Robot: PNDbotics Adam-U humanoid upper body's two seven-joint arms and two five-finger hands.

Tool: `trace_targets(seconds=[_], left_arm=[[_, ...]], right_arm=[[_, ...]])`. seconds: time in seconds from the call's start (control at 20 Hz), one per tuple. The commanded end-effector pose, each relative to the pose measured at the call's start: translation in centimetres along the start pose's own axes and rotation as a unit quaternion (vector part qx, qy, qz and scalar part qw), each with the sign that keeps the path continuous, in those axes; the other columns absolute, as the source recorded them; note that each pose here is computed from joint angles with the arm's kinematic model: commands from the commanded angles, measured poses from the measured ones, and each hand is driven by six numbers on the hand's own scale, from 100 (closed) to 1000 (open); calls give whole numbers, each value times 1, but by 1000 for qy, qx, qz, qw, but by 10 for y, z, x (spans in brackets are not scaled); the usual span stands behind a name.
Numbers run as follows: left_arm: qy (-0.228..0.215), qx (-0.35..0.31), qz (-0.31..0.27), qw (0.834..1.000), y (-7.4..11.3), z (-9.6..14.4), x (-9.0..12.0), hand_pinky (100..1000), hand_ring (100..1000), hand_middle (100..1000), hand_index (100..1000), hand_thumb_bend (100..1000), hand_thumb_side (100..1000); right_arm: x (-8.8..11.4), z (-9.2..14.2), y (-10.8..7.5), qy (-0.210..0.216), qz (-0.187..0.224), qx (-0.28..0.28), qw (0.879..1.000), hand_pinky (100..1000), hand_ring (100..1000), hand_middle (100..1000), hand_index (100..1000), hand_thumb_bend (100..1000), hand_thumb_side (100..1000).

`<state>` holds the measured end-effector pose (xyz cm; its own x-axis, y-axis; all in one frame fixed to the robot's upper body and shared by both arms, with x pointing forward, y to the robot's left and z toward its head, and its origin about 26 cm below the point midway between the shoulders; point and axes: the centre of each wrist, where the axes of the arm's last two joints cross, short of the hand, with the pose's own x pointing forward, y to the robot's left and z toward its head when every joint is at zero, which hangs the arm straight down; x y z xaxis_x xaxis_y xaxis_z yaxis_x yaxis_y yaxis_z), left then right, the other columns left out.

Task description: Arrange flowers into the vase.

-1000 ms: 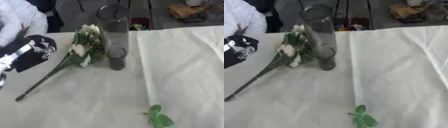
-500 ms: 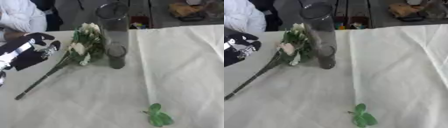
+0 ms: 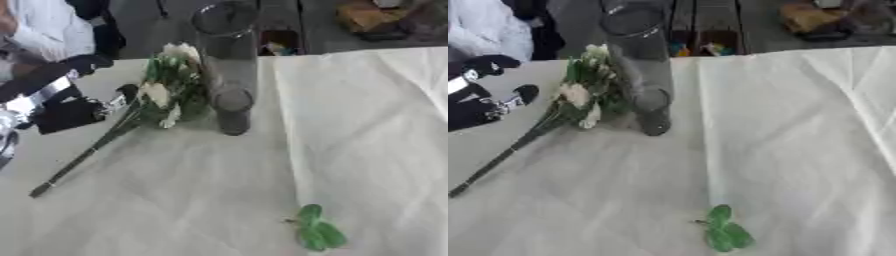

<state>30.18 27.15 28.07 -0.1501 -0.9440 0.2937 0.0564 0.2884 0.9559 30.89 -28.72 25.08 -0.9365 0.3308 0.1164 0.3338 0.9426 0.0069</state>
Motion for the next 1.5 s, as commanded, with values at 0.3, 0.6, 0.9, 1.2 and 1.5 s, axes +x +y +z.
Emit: trace_targets(seconds=[0.3, 0.6, 0.9, 1.2, 1.5], left_arm=[[31, -8, -42, 999, 11, 3, 7, 819, 977, 1000, 1000, 410, 865], [65, -16, -76, 995, 20, 6, 6, 859, 967, 991, 1000, 463, 824], [93, -39, -127, 987, 31, 10, 3, 917, 972, 982, 1000, 553, 839], [107, -87, -125, 983, 38, 3, 1, 914, 982, 976, 1000, 571, 850], [123, -122, -106, 979, 35, -15, -5, 914, 974, 970, 1000, 555, 821]], right_arm=[[4, -5, 1, -9, -10, 2, 1000, 634, 718, 534, 771, 100, 997], [4, -4, 0, -9, -9, 4, 1000, 636, 719, 533, 771, 100, 997], [4, -3, 1, -8, -10, 9, 1000, 636, 719, 530, 769, 100, 995], [4, -2, 1, -5, -11, 12, 1000, 638, 721, 528, 768, 100, 992], [4, -2, 1, -2, -11, 15, 1000, 639, 722, 525, 767, 100, 989]])
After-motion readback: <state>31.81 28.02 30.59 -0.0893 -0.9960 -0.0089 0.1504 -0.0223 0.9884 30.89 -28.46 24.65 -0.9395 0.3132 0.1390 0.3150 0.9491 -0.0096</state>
